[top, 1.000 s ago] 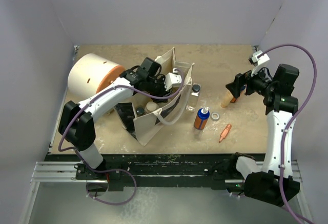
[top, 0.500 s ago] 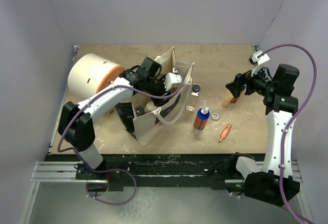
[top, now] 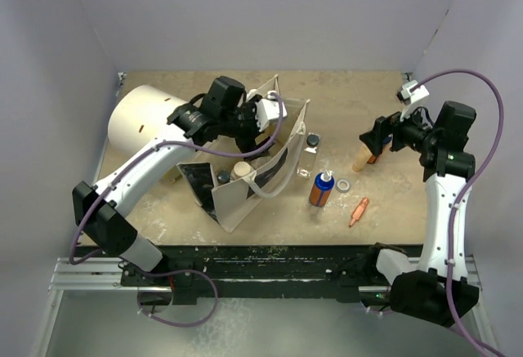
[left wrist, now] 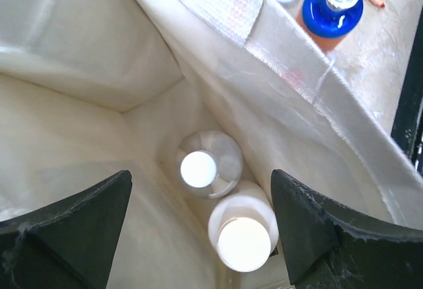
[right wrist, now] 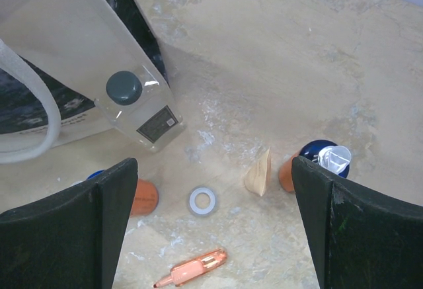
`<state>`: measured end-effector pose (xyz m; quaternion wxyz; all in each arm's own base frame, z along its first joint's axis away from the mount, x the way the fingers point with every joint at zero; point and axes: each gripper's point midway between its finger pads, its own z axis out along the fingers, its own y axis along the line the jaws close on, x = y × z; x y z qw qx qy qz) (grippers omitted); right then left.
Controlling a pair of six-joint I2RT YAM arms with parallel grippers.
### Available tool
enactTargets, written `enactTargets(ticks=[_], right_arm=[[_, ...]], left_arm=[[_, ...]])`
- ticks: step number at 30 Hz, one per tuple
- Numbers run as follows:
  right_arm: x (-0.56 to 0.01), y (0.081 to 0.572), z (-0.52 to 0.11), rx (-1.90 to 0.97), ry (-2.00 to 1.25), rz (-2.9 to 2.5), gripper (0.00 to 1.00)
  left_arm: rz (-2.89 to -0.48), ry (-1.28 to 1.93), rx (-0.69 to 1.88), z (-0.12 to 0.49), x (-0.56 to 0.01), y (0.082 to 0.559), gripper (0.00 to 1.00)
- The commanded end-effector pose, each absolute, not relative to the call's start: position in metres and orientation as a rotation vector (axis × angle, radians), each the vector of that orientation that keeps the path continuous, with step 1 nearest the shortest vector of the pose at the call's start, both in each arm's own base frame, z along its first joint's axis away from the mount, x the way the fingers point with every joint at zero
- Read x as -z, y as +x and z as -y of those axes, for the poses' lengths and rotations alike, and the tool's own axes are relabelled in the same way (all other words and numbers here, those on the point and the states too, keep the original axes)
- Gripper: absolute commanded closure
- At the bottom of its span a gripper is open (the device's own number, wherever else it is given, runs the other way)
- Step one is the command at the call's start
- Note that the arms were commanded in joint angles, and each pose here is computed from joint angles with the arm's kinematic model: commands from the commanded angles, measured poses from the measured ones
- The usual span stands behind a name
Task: Place the personal care products into the canvas bag
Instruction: Place the care product in the canvas bag.
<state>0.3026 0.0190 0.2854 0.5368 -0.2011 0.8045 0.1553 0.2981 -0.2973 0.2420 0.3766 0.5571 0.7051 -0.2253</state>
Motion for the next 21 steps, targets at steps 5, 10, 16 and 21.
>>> enactTargets(ticks=[5,10,16,21], right_arm=[[-0.299,0.303,-0.028,-0.419,-0.59,-1.888,0.0],[-0.298,0.308,-0.048,-0.431,-0.705,-1.894,0.01],[-0.275,0.318,-0.093,-0.43,-0.917,-1.903,0.0],[-0.257,0.324,-0.118,-0.464,-1.059,-1.882,0.0]], left_arm=[[-1.656,1.254,0.432,0.283,-0.329,0.311,0.1],[-1.635,1.213,0.395,0.274,-0.351,0.309,0.09],[-1.607,1.2,0.331,0.26,-0.373,0.307,0.02],[-1.638,1.174,0.306,0.248,-0.377,0.305,0.01]])
